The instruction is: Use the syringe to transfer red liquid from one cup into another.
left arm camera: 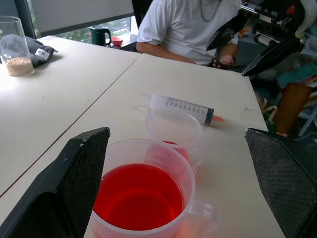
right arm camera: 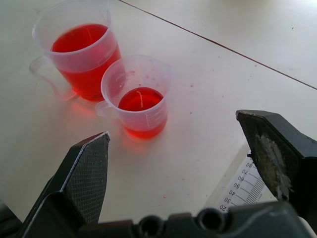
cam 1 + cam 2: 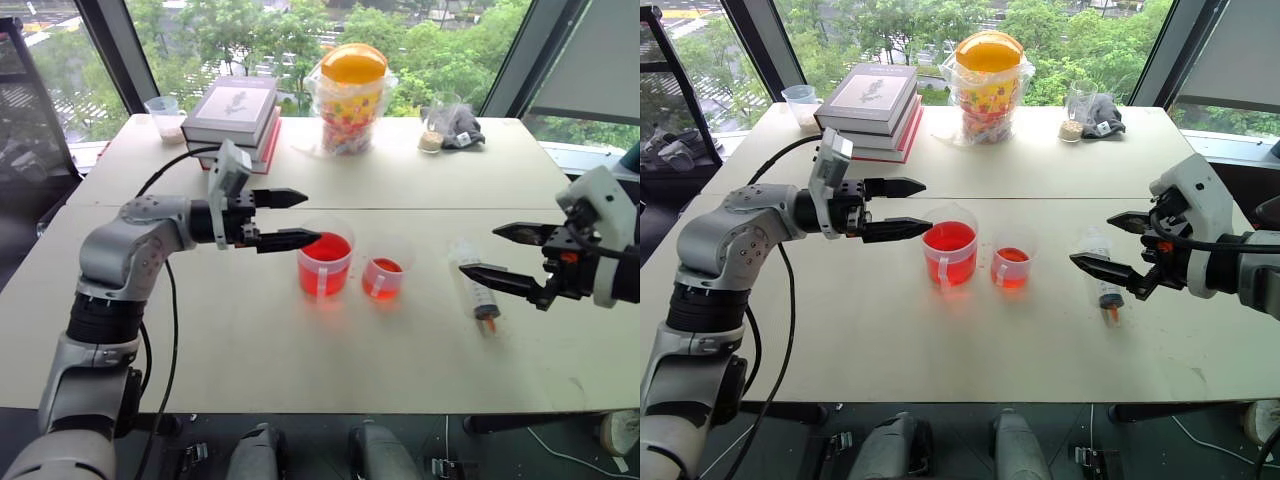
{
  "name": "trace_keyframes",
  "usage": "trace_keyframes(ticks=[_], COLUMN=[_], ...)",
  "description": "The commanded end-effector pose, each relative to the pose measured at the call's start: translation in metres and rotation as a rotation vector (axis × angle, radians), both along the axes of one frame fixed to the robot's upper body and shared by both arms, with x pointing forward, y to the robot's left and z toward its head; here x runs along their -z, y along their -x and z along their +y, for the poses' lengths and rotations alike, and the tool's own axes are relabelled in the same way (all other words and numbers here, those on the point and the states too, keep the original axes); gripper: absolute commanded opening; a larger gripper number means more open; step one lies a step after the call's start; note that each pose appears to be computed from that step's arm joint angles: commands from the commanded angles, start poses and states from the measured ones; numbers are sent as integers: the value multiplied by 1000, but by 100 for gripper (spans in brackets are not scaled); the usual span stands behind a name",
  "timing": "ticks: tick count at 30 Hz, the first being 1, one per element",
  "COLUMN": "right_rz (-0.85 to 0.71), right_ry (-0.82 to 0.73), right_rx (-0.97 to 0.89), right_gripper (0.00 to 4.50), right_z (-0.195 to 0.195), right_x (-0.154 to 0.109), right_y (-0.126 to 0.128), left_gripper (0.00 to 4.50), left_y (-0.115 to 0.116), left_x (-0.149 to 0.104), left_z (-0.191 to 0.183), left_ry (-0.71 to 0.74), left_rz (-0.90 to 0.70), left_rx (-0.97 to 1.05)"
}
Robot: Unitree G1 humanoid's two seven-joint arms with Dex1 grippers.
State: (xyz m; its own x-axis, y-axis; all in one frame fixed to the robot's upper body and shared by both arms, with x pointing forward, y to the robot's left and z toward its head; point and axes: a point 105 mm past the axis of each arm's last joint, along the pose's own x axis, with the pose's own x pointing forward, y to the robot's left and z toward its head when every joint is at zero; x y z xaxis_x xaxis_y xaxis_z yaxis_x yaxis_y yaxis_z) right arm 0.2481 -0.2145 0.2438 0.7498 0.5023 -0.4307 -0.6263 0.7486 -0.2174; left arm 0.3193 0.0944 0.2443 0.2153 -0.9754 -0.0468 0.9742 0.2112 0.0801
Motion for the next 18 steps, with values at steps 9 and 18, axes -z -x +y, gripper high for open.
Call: trace_keyframes(ticks=[9, 18], right_rz=[-50, -46], right_ry=[14, -3], right_rx=[37, 69], right_gripper=[449, 449], right_z=[-6, -9], right_x=[-7, -1], right_y=[8, 13], left_gripper=[450, 450], left_y=[4, 4], left_x=[-22, -23], left_z=[0, 2], left_ry=[16, -11], left_rz=[-57, -65], left_rx=[51, 63])
